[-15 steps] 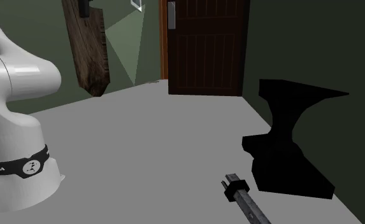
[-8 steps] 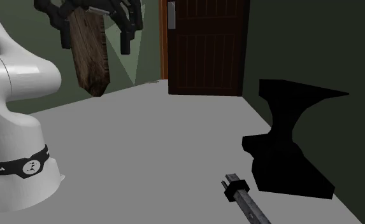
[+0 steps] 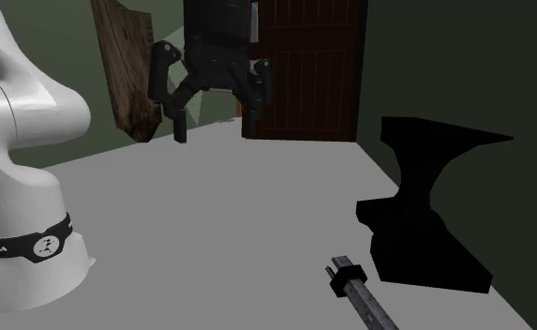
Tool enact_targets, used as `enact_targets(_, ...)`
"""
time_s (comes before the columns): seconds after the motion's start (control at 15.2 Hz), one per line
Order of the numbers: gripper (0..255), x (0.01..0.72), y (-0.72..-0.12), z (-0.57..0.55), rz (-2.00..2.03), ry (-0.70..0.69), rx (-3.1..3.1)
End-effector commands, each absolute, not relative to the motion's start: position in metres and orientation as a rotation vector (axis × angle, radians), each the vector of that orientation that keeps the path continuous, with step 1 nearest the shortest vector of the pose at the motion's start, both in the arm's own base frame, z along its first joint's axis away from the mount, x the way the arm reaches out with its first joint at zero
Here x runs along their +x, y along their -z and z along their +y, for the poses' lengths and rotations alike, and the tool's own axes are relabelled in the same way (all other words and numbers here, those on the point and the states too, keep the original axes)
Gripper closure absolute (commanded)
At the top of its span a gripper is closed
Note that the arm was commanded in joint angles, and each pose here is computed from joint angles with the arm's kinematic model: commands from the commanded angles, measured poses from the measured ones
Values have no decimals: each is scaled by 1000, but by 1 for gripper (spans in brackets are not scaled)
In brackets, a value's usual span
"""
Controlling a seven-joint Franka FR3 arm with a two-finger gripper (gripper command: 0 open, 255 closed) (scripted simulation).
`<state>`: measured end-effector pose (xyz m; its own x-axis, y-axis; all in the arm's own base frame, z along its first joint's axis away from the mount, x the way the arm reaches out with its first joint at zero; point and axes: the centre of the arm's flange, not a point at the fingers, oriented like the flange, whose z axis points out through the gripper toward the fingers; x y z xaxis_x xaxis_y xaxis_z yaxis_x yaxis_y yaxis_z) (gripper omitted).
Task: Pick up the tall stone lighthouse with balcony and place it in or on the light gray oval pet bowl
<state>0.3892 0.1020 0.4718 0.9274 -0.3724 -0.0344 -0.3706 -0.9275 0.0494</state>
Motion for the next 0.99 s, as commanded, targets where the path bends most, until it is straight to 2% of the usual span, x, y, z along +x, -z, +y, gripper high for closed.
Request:
enact_targets(0.0,0,408,-452,112,-649,63,3031)
enact_targets(0.92,0,524,-323,172,-1045,48,2917)
